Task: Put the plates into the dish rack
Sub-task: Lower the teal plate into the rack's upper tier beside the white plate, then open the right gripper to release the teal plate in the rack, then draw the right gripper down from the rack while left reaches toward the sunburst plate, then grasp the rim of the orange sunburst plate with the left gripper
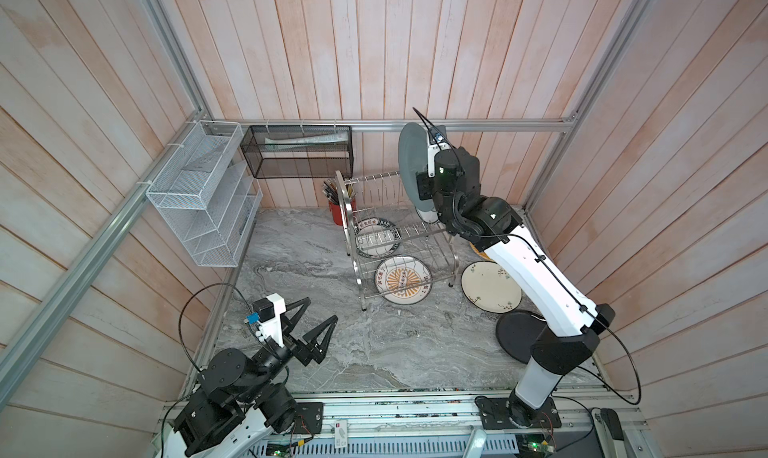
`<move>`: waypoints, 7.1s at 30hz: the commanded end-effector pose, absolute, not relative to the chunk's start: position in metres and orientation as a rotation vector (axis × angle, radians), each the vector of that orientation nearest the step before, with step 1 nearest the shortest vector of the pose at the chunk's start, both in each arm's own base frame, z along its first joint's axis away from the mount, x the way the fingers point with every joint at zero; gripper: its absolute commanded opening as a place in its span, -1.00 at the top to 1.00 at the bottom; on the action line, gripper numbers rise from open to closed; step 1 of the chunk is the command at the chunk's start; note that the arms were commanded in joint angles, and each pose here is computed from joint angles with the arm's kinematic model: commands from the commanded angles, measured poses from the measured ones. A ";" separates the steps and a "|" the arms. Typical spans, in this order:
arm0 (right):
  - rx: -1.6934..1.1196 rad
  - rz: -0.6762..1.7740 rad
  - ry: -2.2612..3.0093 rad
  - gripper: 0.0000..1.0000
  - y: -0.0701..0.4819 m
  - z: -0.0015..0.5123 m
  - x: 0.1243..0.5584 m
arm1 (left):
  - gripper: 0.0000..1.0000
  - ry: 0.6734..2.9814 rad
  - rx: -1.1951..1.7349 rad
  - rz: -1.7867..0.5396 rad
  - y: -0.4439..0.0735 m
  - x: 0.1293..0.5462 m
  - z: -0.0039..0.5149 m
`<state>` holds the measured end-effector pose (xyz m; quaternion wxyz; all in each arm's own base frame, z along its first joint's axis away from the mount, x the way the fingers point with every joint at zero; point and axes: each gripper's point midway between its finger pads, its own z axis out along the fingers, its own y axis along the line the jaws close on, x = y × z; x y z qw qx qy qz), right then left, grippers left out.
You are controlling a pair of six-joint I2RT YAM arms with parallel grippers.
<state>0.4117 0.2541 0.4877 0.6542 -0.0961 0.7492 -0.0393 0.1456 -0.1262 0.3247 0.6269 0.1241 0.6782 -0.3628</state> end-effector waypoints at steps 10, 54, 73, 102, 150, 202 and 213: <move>-0.115 -0.054 1.623 1.00 0.248 0.510 0.416 | -1.00 1.556 0.305 -0.830 -0.130 0.147 0.323; -0.195 -0.059 1.756 1.00 0.246 0.468 0.392 | -1.00 1.584 0.300 -0.824 -0.132 0.151 0.319; -0.227 -0.038 1.766 0.66 0.246 0.467 0.401 | -1.00 1.584 0.295 -0.830 -0.132 0.150 0.319; -0.231 -0.028 1.754 0.15 0.245 0.478 0.403 | -1.00 1.583 0.293 -0.833 -0.131 0.149 0.320; -0.044 0.487 1.878 -0.95 0.139 0.300 0.270 | -0.92 2.064 -0.080 -1.193 -0.244 0.165 0.158; -0.106 0.884 2.005 -0.95 0.161 0.230 0.234 | 0.32 1.856 -1.395 -1.153 -0.294 0.301 -0.011; -0.119 0.904 2.007 -0.95 0.161 0.227 0.225 | 0.49 1.794 -1.512 -1.092 -0.288 0.312 -0.026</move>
